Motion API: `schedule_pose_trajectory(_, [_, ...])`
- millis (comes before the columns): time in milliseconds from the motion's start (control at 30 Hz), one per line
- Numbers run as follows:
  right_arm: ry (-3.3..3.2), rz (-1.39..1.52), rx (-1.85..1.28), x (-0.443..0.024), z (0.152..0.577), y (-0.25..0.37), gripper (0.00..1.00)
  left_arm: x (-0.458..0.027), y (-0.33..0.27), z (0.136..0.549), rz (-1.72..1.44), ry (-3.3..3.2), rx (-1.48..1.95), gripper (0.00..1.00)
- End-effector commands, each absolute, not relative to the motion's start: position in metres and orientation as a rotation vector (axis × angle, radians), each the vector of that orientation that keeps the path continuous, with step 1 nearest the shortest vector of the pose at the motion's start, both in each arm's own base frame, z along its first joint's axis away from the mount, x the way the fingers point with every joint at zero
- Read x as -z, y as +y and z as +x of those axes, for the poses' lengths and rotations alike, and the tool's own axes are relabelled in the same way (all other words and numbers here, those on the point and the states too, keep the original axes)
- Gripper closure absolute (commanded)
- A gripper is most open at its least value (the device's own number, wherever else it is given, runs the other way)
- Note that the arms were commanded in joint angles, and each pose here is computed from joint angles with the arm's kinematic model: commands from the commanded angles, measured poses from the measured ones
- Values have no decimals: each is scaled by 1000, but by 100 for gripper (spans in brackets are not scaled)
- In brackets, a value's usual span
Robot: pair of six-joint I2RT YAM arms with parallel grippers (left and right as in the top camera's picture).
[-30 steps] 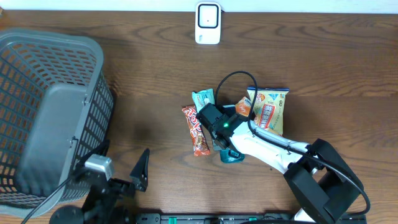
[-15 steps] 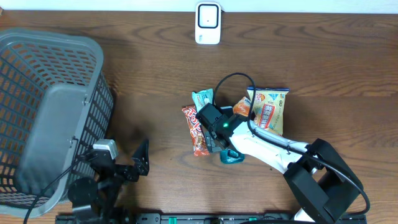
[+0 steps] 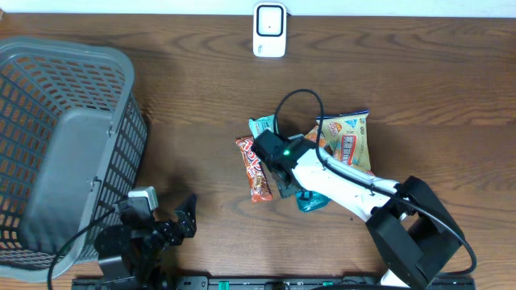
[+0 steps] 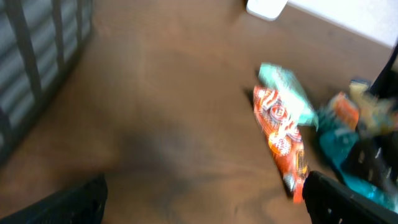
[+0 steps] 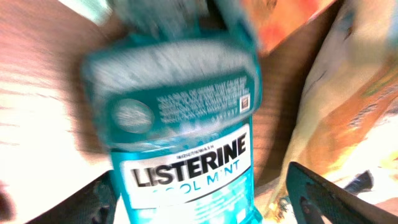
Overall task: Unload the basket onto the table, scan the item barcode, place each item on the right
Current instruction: 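Grasp the Listerine bottle with the right gripper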
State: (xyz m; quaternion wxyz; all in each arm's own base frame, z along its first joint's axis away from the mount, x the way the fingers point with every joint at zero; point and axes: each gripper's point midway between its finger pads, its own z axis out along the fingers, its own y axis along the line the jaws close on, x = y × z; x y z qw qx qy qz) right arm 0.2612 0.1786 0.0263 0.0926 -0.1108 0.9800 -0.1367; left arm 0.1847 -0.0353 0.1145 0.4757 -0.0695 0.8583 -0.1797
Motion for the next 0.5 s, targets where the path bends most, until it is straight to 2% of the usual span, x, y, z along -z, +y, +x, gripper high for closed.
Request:
schedule_pose_trajectory(0, [2860, -340, 443, -34, 272, 179, 27, -102, -35, 178, -197, 2153, 443, 2])
schedule_pose_trajectory(200, [2868, -369, 577, -13, 271, 168, 37, -91, -37, 170, -217, 2207, 452, 2])
schedule_pose_trajectory(267, [2909, -391, 653, 4, 264, 161, 44, -92, -37, 170, -216, 2206, 452, 3])
schedule_pose_trajectory(467, [2939, -338, 828, 26, 253, 142, 48, -92, -37, 170, -216, 2206, 452, 2])
